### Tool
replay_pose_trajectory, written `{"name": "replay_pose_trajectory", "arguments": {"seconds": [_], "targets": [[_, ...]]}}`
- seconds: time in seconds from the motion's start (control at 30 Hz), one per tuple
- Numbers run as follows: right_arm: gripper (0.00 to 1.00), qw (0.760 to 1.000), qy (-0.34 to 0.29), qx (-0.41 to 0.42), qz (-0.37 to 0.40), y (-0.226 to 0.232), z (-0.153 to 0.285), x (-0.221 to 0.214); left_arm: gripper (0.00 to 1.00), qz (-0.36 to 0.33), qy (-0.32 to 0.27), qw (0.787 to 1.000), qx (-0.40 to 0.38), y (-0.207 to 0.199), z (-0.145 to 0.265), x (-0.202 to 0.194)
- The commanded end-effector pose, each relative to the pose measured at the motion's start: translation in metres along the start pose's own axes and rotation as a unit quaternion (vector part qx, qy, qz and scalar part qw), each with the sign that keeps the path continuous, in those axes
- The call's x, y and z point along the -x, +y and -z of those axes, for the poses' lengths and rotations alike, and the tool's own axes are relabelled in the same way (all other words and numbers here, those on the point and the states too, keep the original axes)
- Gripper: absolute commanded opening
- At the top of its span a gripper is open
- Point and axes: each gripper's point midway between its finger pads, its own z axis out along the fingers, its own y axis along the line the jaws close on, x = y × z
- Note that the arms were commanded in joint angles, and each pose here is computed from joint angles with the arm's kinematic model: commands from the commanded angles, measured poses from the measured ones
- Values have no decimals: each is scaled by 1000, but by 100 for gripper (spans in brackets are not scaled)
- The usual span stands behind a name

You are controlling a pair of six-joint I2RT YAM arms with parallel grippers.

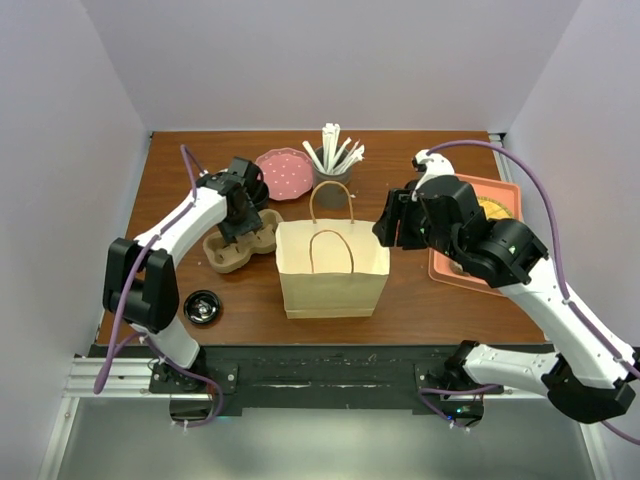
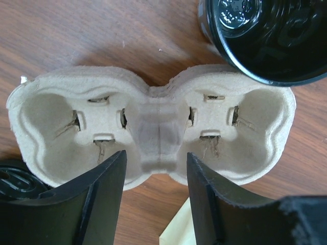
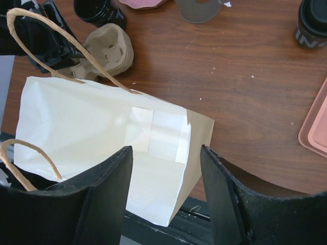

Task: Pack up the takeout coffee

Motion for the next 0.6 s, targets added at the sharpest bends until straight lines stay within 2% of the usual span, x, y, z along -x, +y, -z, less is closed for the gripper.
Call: {"name": "replay_pose_trajectory", "arguments": {"seconds": [0.0, 0.27, 0.57], "targets": [[60, 1000, -29, 4, 1, -2, 13, 14, 55, -10, -29, 1000, 7, -1, -5, 14], [61, 999, -40, 6, 2, -4, 16, 16, 59, -7, -20, 1000, 10, 2, -14, 6], [61, 999, -45, 4, 9, -5, 16, 19, 51, -11, -6, 1000, 17, -2, -23, 2]]}}
